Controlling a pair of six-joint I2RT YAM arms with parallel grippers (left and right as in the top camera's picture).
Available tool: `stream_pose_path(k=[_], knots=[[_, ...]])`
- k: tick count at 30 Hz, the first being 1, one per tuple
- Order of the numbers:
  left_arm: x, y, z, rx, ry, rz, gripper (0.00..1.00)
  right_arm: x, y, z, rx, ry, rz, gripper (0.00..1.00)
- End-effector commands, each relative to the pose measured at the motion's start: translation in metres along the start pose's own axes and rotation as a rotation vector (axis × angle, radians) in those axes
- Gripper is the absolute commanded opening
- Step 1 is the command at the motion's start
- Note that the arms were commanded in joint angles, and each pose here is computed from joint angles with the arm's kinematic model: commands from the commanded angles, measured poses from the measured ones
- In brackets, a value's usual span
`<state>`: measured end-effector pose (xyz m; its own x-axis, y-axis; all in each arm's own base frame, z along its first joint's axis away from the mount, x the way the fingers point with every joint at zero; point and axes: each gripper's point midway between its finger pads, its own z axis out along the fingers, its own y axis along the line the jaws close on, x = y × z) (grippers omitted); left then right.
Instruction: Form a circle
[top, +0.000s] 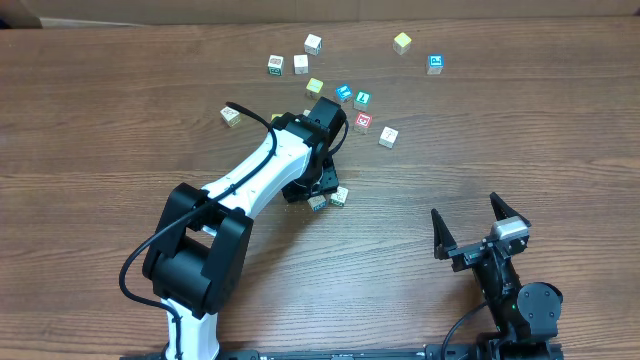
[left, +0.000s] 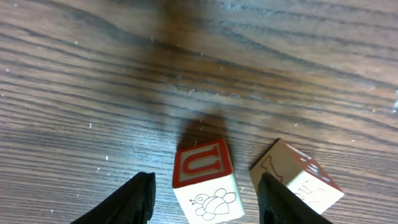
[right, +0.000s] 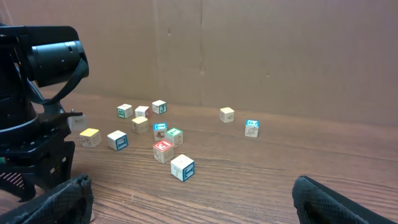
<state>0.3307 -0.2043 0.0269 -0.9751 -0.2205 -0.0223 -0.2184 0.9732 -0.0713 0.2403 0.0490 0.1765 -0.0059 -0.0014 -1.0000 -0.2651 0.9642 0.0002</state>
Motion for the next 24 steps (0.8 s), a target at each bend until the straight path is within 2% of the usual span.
stream_pose_path(k=[1, 7, 10, 24], knots=[[0.012, 0.004, 0.01, -0.016, 0.041, 0.002, 0.47, 0.002, -0.001, 0.0, 0.004, -0.004, -0.002, 1.0], [0.013, 0.005, 0.014, -0.016, 0.041, 0.001, 0.43, 0.002, -0.001, 0.0, 0.004, -0.004, -0.002, 1.0], [0.012, 0.001, 0.014, 0.003, 0.041, -0.012, 0.47, 0.002, -0.001, 0.0, 0.004, -0.004, -0.002, 1.0], [0.006, -0.004, 0.014, 0.029, 0.019, -0.048, 0.45, 0.002, -0.001, 0.0, 0.004, -0.004, -0.002, 1.0]])
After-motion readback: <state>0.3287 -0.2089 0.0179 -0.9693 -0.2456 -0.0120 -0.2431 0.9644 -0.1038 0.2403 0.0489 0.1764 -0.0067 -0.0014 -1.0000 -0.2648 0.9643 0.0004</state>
